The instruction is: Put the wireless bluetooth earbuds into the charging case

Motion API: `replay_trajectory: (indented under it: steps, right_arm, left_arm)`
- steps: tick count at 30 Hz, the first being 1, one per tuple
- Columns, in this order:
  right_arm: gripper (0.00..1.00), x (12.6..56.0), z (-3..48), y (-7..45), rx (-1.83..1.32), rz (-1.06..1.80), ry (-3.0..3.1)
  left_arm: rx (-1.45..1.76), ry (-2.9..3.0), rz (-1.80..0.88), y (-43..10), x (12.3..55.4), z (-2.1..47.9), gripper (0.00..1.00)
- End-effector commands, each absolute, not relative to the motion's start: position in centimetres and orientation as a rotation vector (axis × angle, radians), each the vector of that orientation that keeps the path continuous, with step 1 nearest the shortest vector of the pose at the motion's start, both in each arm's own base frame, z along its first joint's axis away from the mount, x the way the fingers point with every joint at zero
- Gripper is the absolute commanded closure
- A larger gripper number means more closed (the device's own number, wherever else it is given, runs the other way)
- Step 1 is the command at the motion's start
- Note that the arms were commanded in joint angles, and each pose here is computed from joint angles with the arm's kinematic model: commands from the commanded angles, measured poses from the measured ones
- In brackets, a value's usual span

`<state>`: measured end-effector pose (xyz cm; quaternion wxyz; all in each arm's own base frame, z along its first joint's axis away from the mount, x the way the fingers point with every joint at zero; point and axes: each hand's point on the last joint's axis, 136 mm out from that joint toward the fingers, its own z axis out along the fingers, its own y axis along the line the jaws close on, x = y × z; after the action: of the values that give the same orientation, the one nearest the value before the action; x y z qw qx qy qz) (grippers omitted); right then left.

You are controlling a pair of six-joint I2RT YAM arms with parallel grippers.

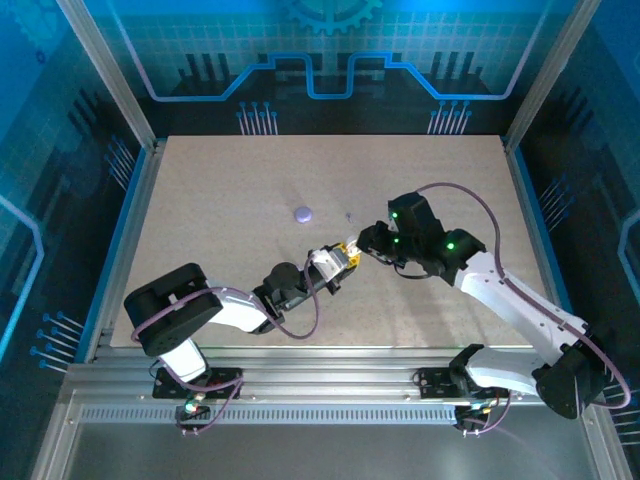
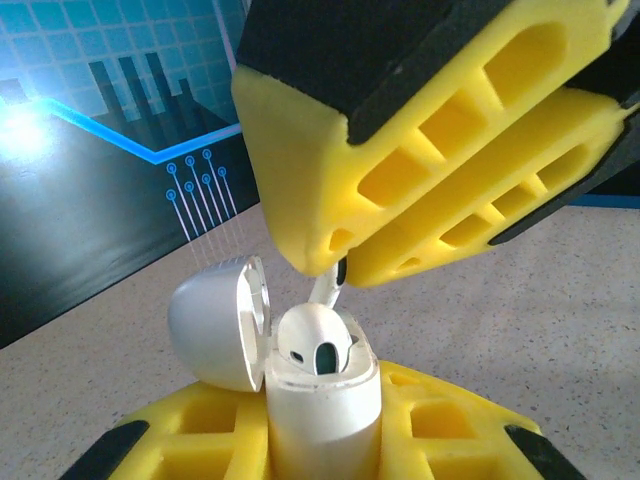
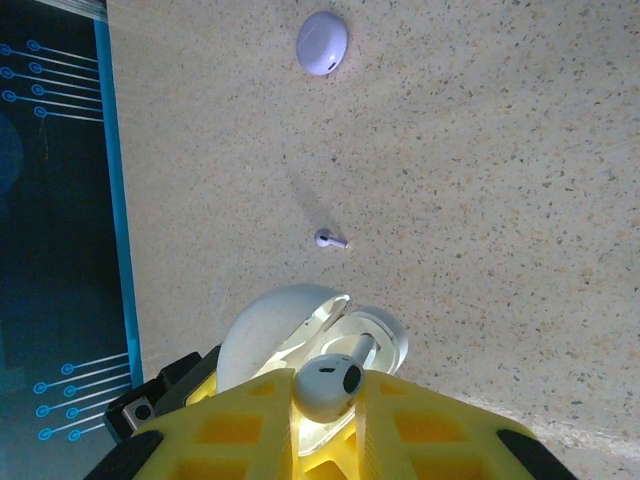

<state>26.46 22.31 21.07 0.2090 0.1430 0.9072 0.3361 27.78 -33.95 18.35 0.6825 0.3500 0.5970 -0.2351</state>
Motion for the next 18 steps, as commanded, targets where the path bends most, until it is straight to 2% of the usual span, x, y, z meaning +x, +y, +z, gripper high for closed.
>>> replay_trajectory:
  steps: [1,18]
  right_arm:
    - [0.80,27.2,21.7,22.2,0.387,0.962,2.502]
    - [0.80,26.6,22.9,21.4,0.368,1.128,2.511]
  left_arm:
    - [0.739,1.282,-0.545,-33.6,27.3,20.1,0.79]
    - [0.779,1.245,-0.535,-33.7,26.8,20.2,0.79]
